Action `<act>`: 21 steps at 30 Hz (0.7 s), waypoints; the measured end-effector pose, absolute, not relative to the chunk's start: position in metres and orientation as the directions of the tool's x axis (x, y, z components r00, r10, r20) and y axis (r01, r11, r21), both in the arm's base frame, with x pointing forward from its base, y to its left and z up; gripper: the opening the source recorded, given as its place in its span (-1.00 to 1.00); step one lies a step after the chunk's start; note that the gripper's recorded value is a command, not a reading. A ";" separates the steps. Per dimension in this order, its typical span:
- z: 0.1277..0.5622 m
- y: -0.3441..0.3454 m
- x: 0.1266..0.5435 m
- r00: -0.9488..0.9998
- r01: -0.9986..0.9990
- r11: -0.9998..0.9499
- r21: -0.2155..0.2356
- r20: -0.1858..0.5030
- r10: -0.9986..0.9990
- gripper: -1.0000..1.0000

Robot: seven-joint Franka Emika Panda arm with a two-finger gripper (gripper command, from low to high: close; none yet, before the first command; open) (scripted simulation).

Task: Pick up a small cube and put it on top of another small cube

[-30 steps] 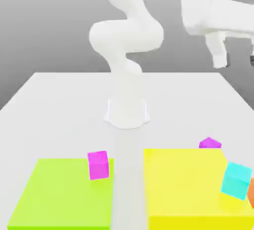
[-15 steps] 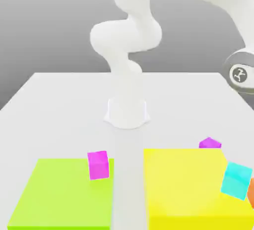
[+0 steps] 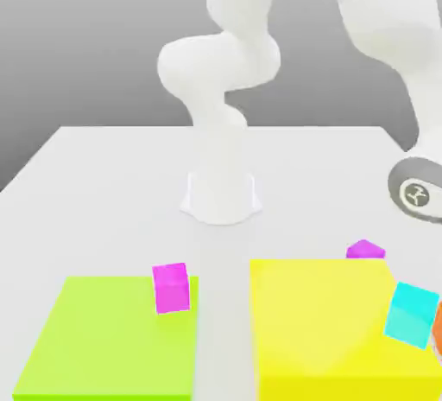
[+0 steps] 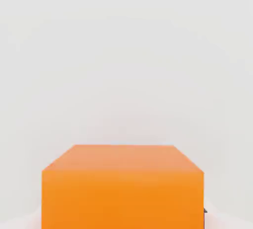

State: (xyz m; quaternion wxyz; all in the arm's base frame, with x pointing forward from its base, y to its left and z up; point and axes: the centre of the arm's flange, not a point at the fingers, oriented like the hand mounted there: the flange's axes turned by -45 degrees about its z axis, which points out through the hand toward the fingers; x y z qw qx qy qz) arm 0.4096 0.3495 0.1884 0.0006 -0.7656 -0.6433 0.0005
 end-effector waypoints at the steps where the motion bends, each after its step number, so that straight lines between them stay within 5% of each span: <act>1: 0.197 0.352 0.406 0.172 0.985 -0.172 -0.010 0.008 0.985 -1.00; 11: 0.272 0.276 0.408 0.504 0.863 -0.501 -0.063 0.044 0.862 -1.00; 16: 0.293 0.139 0.428 0.832 0.555 -0.832 -0.017 0.008 0.555 -1.00; 21: 0.307 0.022 0.404 0.989 0.150 -0.989 0.010 0.002 0.150 -1.00</act>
